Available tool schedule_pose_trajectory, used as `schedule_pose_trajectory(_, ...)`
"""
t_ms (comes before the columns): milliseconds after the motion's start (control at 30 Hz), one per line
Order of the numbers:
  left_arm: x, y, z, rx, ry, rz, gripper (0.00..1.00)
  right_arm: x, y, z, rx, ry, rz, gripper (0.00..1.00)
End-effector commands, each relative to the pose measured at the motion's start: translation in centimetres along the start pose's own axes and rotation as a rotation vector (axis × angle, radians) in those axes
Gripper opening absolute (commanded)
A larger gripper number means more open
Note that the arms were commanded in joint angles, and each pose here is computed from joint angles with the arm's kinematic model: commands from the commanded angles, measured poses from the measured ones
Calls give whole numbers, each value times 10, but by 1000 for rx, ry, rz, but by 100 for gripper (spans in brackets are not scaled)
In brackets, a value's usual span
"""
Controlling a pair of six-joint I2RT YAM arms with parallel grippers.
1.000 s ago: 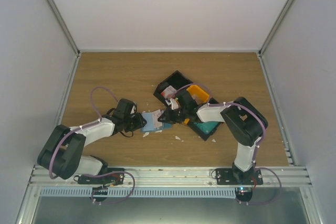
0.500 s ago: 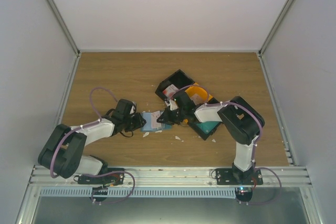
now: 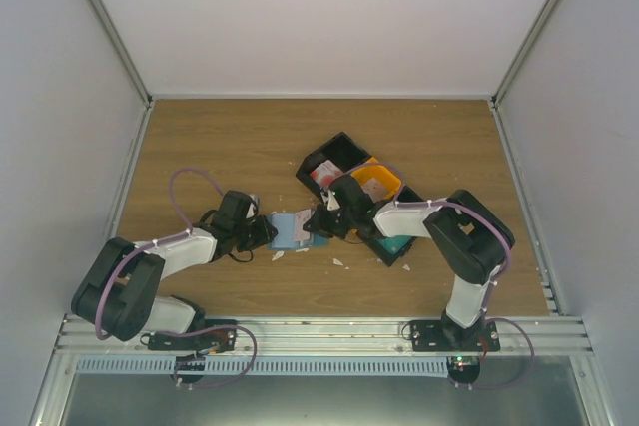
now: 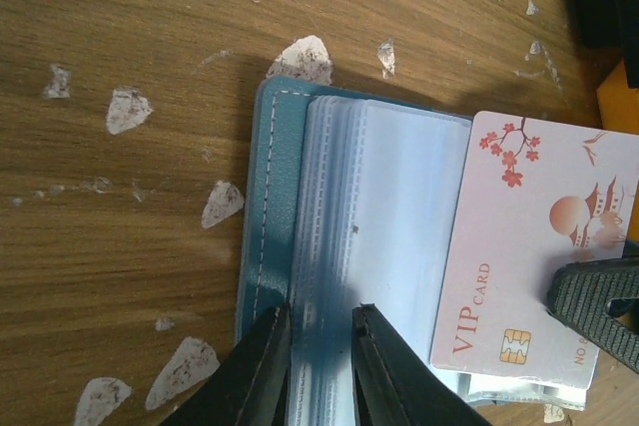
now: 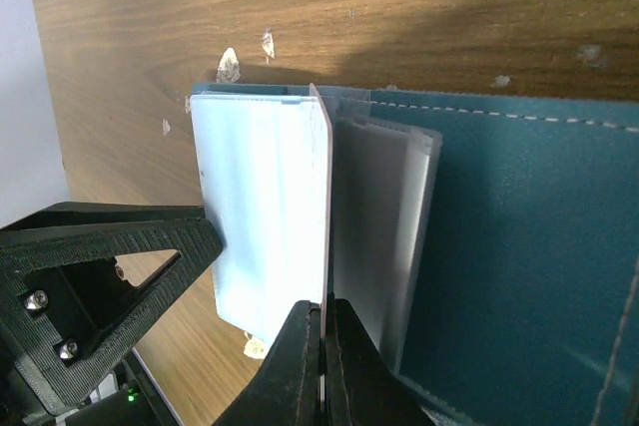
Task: Put the credit cards into the card holder
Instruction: Insert the credit card into the card holder.
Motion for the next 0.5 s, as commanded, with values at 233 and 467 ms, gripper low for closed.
schedule_pose_trajectory(233, 12, -17, 5, 81, 22, 11, 21, -14, -15, 27, 105, -38, 46, 1)
schedule_pose_trajectory(467, 12, -17, 6, 87, 10, 18, 22, -13, -14, 35, 123, -41, 38, 3)
Point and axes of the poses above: each gripper's point midway between its finger pads, its own z axis out along the fingers, its own x axis along the line the jaws close on, y = z × x, the point moved 9 cm from there along -z, back along the fingers, and after that the axes turned 1 degree about z, right-handed, at the moved point
